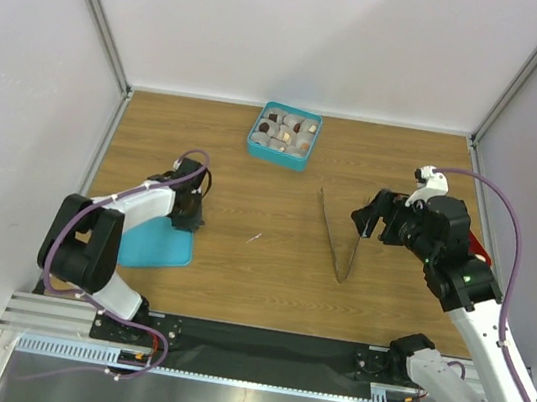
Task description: Pack the chocolate
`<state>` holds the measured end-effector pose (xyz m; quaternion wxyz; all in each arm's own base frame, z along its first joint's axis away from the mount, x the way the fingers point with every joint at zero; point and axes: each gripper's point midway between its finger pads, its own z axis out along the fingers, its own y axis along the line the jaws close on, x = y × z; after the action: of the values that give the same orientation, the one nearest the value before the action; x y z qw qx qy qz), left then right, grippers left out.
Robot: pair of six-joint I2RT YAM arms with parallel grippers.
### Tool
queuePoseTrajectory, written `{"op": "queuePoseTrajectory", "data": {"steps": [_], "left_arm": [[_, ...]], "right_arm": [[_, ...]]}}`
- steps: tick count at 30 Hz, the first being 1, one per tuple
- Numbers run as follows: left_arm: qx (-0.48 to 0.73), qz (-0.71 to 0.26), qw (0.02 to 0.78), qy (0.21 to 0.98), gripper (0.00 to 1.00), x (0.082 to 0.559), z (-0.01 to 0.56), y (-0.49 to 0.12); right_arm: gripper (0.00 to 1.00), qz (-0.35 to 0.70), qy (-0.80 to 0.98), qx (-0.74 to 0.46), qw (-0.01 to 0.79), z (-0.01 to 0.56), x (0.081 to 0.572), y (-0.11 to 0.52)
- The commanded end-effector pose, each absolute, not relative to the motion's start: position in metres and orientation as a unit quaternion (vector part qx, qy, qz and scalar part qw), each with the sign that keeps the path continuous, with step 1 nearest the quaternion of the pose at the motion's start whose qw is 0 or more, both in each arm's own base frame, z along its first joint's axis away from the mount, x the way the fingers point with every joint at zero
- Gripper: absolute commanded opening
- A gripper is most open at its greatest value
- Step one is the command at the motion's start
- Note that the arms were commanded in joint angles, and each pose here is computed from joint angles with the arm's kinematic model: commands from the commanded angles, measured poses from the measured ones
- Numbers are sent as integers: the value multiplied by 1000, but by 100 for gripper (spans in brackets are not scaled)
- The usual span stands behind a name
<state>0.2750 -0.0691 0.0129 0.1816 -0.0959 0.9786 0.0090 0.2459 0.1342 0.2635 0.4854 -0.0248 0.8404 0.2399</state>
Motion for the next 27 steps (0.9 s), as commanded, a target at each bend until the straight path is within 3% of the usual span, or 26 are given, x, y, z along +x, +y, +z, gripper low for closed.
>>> {"op": "queuePoseTrajectory", "data": {"steps": [1,2,8,17,21,27], "left_arm": [[-87,-82,168,979,5,270,15,-101],[-79,-109,177,975,0,272,27,-110],[-37,-231,245,941,0,286,105,-156],[32,-449,335,828,0,282,243,-217],[85,-526,329,780,0,264,284,-237],[170,-563,270,762,0,225,289,-250]], "right_arm": [[89,238,833,-32,499,268,249,135],[90,240,833,-33,498,267,249,136],[90,275,833,-45,479,253,257,155],[93,455,781,-50,425,262,262,218],[93,511,695,-220,455,277,256,242],[91,478,607,-286,567,304,304,229]]}}
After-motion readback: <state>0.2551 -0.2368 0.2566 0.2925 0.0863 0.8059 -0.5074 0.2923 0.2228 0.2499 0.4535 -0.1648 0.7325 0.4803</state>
